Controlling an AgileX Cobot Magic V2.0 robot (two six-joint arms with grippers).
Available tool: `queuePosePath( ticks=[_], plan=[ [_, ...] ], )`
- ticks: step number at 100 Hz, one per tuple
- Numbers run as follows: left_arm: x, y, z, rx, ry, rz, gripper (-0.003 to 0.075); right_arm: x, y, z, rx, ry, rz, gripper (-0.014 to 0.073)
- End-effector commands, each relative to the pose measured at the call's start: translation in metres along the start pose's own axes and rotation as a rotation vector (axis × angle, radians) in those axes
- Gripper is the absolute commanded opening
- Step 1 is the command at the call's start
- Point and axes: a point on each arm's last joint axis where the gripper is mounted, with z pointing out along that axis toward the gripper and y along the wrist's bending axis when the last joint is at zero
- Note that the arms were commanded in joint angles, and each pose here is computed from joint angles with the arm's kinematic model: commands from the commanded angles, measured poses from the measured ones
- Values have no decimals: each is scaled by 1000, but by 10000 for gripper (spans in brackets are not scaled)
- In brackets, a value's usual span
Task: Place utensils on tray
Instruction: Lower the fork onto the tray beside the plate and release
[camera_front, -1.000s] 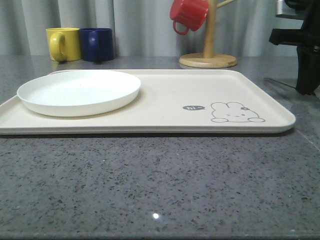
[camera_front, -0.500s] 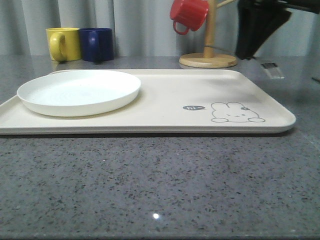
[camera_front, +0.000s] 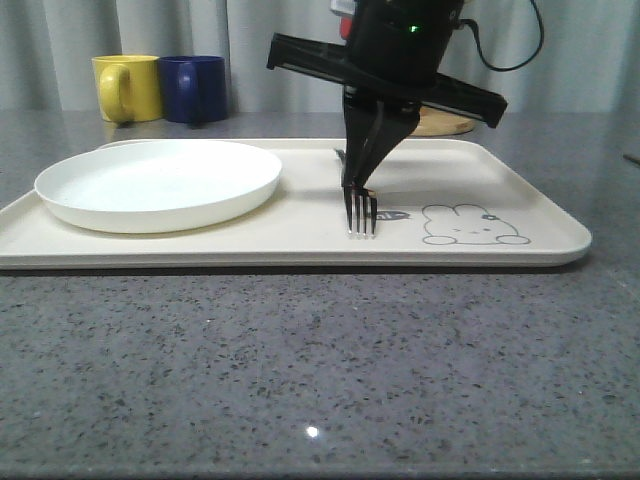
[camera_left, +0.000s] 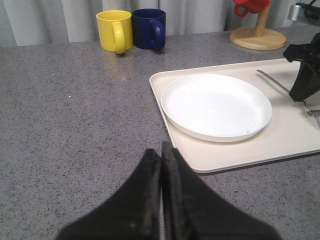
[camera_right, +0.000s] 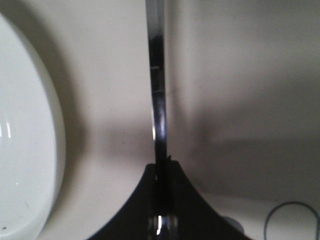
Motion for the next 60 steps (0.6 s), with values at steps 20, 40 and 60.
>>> queuePosePath(
  ticks=[20, 40, 60],
  plan=[
    [-12, -1, -3, 10, -78, -4, -19, -9, 7, -28, -46, -109, -1, 38],
    [-12, -1, -3, 10, -78, -4, -19, -9, 7, -28, -46, -109, -1, 356],
    [-12, -1, -3, 10, -78, -4, -19, -8, 7, -40, -39, -121, -21, 390]
  ],
)
